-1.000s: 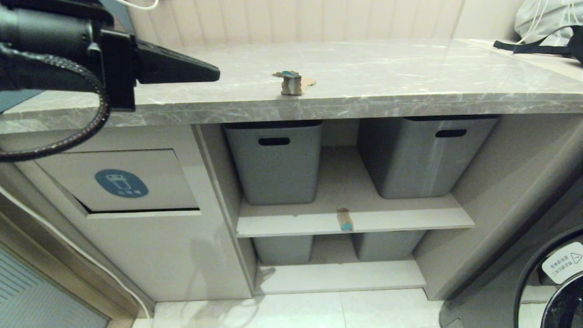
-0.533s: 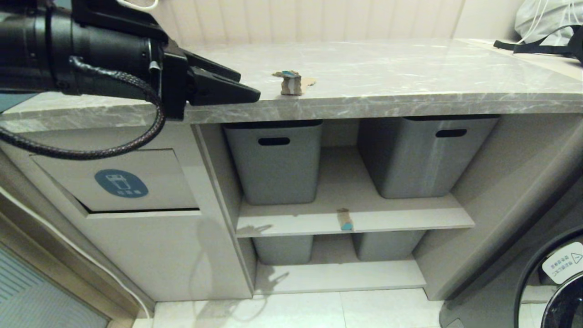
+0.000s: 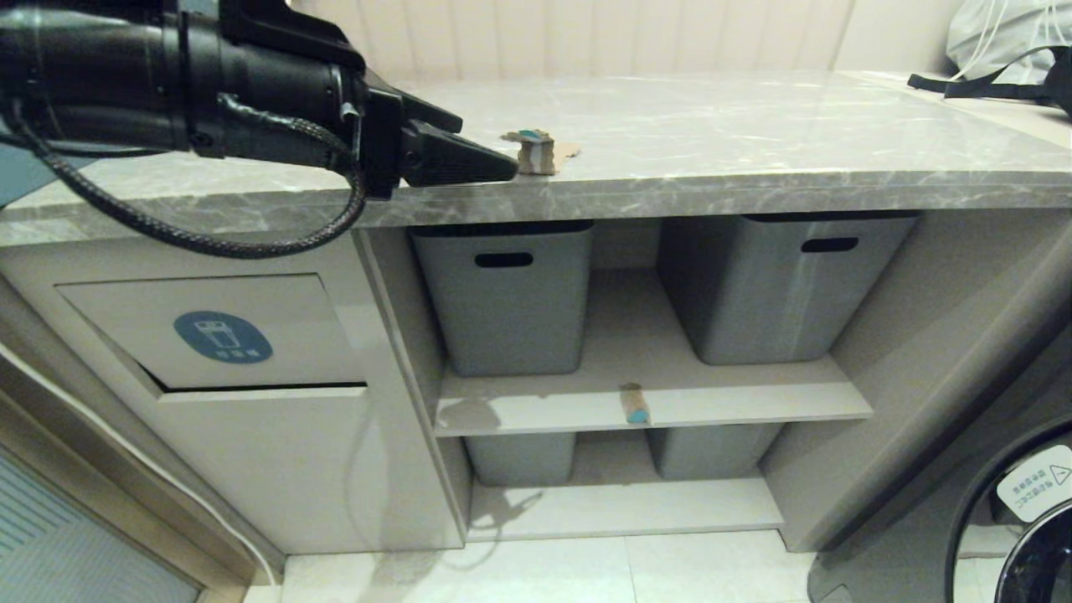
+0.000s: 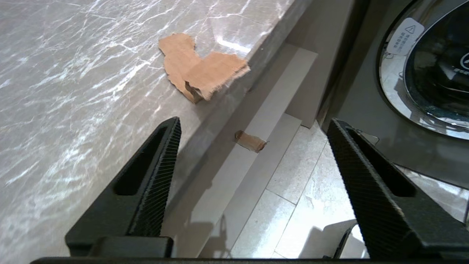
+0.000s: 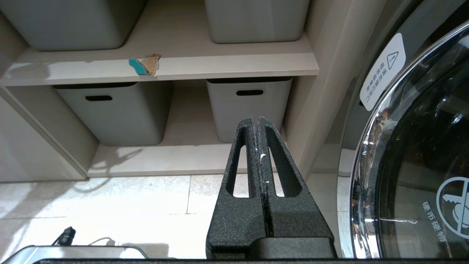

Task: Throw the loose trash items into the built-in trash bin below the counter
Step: Pick up the garbage

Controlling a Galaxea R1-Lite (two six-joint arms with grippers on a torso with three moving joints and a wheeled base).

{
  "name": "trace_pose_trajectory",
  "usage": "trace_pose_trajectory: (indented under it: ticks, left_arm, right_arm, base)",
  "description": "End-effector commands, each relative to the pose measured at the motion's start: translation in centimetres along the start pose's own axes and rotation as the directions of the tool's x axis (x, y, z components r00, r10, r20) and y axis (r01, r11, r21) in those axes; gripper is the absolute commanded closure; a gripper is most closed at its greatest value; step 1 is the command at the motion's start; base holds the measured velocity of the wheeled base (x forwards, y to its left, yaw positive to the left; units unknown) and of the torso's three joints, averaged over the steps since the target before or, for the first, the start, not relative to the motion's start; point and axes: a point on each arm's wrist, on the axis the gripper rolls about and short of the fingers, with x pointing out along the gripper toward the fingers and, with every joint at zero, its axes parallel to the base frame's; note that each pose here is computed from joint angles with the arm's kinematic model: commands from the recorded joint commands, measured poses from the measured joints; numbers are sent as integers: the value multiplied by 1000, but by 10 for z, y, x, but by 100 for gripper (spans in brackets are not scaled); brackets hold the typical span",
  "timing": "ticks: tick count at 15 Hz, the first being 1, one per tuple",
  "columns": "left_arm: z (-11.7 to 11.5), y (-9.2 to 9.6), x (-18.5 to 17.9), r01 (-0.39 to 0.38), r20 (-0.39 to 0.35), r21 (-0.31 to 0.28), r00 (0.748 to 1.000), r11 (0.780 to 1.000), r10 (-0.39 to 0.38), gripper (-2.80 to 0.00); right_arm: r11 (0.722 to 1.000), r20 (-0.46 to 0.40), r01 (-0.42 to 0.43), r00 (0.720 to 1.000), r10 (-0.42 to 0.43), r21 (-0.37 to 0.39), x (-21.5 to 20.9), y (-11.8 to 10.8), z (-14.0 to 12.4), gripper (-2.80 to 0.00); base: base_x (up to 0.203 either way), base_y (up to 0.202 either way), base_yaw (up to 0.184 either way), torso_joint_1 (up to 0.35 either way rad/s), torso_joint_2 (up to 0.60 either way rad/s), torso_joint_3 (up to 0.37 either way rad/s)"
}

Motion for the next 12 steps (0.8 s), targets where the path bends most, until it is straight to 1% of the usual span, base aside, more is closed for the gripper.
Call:
trace_pose_trajectory:
  ticks: [1,2,4,6,9,12]
  left_arm:
    - [-8,6,20,9,-16,-6,1000,1000,-9,-280]
    - [-9,8,26,3,-2,1,1000,1000,-3,-280]
    - [-14,12,37,3,-1,3,1000,1000,-3,-280]
    - [-14,15,44,-1,7,8,1000,1000,1,-280]
    - [-17,19,54,-4,9,65,1000,998,3,-280]
    - [-18,21,61,-11,25,76,1000,997,9,-280]
  right_arm:
    - [1000,0,0,1000,0,0,0,0,0,0]
    - [1000,0,0,1000,0,0,0,0,0,0]
    - [1000,0,0,1000,0,0,0,0,0,0]
    - [1000,0,0,1000,0,0,0,0,0,0]
    - [1000,0,0,1000,0,0,0,0,0,0]
    - [1000,0,0,1000,0,0,0,0,0,0]
  base:
    - [0,0,0,0,0,0]
    - [0,0,0,0,0,0]
    - [0,0,0,0,0,0]
    - [0,0,0,0,0,0]
    - [0,0,0,0,0,0]
    - [0,0,0,0,0,0]
